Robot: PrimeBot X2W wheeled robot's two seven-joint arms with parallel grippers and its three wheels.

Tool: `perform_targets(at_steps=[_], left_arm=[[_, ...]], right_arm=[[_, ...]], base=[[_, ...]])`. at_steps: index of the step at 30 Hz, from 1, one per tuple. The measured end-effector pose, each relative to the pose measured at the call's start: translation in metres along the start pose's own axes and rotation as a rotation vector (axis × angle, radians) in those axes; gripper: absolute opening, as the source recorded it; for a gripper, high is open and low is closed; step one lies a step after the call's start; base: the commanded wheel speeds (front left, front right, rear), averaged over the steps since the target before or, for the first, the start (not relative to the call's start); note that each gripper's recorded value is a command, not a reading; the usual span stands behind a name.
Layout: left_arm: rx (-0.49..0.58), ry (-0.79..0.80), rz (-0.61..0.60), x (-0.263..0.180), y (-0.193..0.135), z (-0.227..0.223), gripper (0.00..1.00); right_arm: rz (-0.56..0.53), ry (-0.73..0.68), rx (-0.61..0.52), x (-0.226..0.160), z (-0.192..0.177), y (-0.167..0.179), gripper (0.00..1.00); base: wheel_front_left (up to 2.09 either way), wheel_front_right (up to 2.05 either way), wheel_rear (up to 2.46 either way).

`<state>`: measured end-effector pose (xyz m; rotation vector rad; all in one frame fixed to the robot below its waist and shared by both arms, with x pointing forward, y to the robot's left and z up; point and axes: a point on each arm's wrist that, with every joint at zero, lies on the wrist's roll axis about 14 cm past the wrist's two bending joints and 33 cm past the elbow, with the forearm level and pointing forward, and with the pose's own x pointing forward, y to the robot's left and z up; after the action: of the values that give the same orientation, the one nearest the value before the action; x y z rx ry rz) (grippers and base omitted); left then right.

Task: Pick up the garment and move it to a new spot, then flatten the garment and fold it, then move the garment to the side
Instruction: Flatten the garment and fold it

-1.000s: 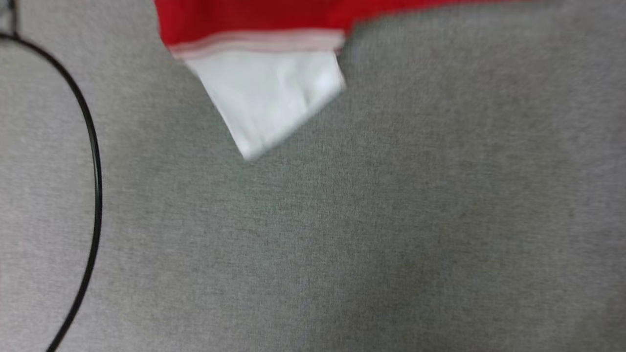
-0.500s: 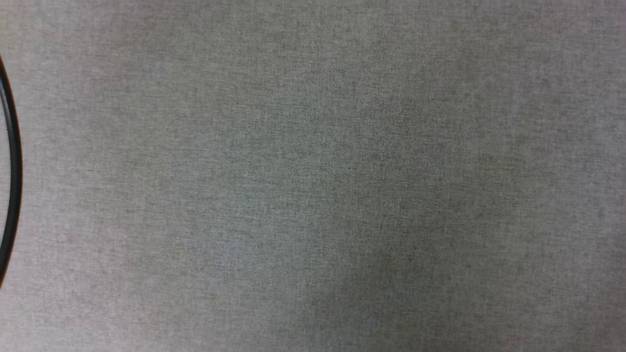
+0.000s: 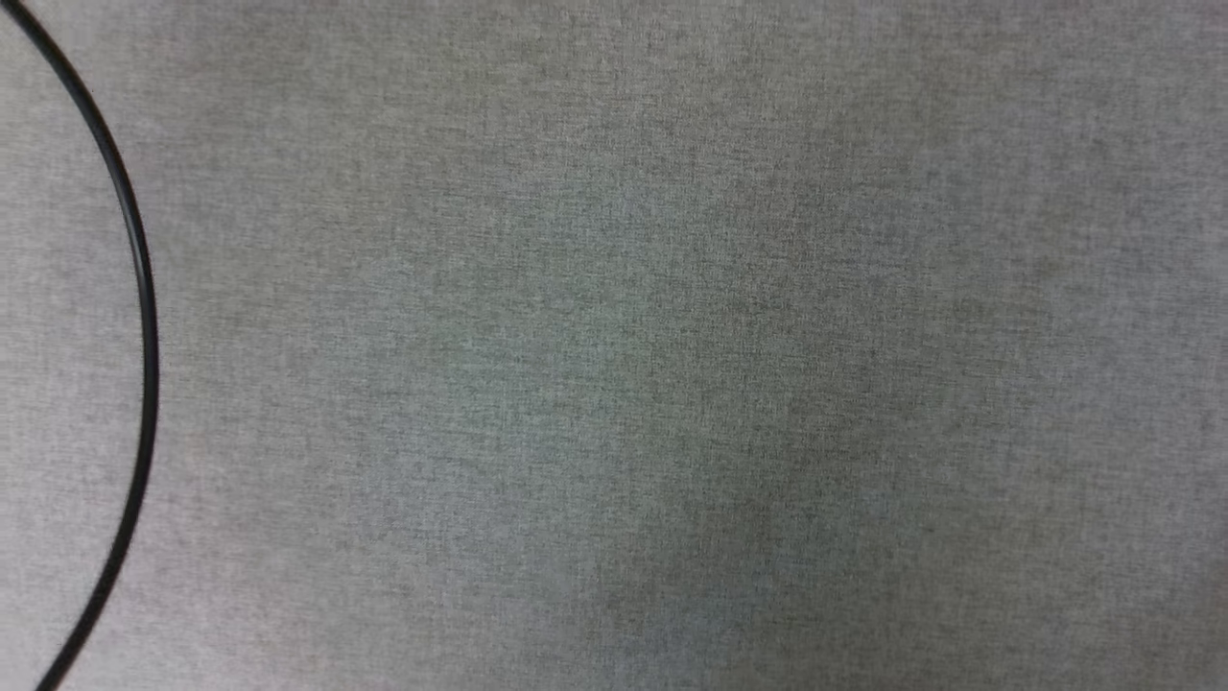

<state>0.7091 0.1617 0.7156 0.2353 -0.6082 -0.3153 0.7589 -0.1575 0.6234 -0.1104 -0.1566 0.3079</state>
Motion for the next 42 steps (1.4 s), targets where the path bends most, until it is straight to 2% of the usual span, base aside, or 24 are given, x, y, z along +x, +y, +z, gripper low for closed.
perform_targets(at_steps=[7,15,29,42], left_arm=[[-0.072,0.118,0.016,-0.054,-0.005,-0.038,0.0],[-0.165,0.219,0.055,-0.129,-0.026,-0.048,0.0],[-0.342,0.442,0.2,-0.277,-0.065,-0.024,0.0],[-0.54,0.698,0.283,-0.403,-0.115,-0.003,0.0]], right_arm=[[0.06,0.116,0.058,-0.03,-0.052,0.019,0.0],[0.138,0.247,0.078,-0.087,-0.089,0.041,0.0],[0.185,0.46,0.17,-0.216,-0.126,0.078,0.0],[0.185,0.591,0.21,-0.328,-0.134,0.105,0.0]], base=[[0.0,0.0,0.0],[0.0,0.0,0.0],[0.0,0.0,0.0],[0.0,0.0,0.0]])
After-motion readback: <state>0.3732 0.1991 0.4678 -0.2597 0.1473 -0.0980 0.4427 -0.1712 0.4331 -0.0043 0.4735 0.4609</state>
